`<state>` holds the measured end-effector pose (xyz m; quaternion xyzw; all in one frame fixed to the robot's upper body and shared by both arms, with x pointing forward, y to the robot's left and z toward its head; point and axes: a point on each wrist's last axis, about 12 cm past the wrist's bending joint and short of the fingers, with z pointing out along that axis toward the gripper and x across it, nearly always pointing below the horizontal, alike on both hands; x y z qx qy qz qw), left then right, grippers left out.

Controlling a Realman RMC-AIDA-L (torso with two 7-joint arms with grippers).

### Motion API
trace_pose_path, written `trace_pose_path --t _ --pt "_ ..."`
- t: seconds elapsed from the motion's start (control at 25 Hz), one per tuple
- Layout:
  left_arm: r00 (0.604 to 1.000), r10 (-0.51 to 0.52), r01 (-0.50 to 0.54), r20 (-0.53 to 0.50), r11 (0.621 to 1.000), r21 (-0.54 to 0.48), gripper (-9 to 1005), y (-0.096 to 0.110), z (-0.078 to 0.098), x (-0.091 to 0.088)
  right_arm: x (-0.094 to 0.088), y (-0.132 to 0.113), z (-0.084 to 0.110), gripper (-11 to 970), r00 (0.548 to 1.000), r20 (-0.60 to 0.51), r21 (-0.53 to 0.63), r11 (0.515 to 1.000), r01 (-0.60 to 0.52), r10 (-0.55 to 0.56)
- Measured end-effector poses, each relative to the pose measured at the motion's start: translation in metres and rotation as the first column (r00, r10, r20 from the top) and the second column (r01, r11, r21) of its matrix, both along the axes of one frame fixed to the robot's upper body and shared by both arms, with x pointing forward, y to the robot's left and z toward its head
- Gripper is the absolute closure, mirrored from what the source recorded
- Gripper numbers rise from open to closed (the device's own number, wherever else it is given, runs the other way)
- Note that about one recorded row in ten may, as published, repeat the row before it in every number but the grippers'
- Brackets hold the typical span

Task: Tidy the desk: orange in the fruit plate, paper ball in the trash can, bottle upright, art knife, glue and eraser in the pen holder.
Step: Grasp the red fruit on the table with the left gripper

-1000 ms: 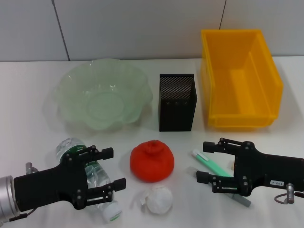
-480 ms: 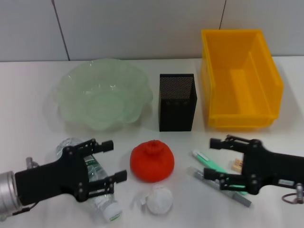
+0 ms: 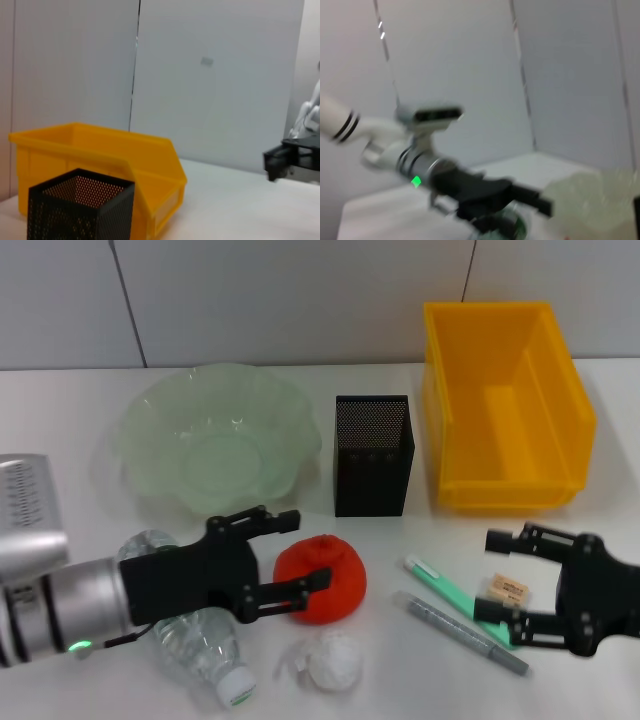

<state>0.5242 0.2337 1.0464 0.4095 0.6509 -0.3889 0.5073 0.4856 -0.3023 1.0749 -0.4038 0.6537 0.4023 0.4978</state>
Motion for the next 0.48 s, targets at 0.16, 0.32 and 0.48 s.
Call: trace_pose_path --t 0.16,0.32,0.48 --pt "1.000 -0.007 0.008 -0.014 0.999 0.044 200 -0.013 -0.003 0.009 -0.001 0.000 -0.003 166 0.999 -0.039 -0.039 0.999 -0.019 0.018" --pt "1.000 0.004 -0.002 -0.028 0.995 0.096 202 -0.020 -0.007 0.016 -0.001 0.000 -0.003 166 0.998 -0.058 -0.054 0.998 -0.021 0.018" --pt "0.999 0.027 -0.022 -0.037 0.991 0.128 203 -0.020 -0.011 0.019 -0.001 0.000 -0.003 166 0.998 -0.058 -0.053 0.998 -0.018 0.015"
